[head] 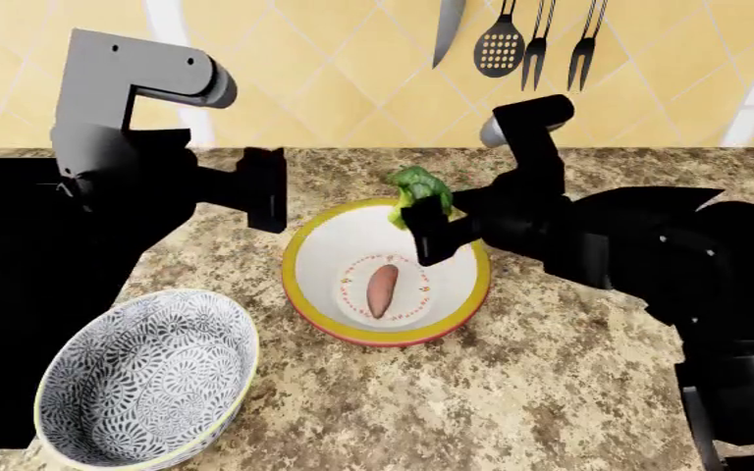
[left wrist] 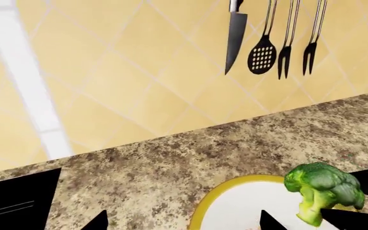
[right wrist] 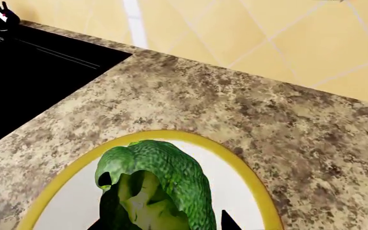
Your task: Pick the sweet potatos and broccolis from the sink and place them in one bowl. Place the broccoli in the other bowl. Then turn off the sink faucet.
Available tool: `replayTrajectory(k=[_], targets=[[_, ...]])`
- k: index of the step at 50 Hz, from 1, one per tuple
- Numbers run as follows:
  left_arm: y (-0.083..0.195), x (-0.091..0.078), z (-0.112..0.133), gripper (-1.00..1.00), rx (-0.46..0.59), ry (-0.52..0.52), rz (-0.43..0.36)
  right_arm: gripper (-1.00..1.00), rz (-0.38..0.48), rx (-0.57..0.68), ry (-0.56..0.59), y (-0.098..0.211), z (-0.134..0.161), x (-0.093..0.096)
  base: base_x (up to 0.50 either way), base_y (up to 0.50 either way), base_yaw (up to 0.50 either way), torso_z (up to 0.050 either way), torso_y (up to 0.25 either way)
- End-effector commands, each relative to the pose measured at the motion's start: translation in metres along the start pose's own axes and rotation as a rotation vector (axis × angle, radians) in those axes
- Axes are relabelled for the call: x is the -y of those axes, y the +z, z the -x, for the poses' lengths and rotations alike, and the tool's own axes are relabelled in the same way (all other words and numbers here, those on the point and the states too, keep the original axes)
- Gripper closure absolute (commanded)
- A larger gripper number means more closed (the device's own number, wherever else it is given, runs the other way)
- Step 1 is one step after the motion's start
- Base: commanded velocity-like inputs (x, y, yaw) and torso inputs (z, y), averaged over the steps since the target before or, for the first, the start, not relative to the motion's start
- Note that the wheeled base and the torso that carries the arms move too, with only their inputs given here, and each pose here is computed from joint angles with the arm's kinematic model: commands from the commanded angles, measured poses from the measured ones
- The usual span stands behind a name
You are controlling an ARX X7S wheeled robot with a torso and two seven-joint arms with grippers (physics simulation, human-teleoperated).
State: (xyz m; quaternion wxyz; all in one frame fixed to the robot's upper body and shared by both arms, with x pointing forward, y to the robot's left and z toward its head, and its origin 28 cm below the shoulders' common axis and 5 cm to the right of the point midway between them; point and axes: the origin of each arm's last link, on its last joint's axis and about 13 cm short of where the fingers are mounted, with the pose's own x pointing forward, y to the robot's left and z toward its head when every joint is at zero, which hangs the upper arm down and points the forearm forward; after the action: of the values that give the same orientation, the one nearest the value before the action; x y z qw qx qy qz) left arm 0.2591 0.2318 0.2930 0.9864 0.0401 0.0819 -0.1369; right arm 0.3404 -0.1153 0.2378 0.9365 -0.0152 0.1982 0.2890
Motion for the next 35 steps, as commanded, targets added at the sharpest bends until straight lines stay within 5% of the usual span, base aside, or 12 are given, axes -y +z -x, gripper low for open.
replayTrajectory(k=[1,35], targets=[[-0.004,-0.004,0.008,-1.00,0.023,0.037,-0.006,1.00,-0.008,-0.110,0.088,-0.005,-0.037,-0.004,0.00,0.00,0.00,0.000,0.000],[-0.011,-0.010,0.010,-1.00,0.022,0.034,-0.001,1.00,-0.054,-0.203,0.080,-0.033,-0.069,0.004,0.00,0.00,0.00,0.000,0.000]])
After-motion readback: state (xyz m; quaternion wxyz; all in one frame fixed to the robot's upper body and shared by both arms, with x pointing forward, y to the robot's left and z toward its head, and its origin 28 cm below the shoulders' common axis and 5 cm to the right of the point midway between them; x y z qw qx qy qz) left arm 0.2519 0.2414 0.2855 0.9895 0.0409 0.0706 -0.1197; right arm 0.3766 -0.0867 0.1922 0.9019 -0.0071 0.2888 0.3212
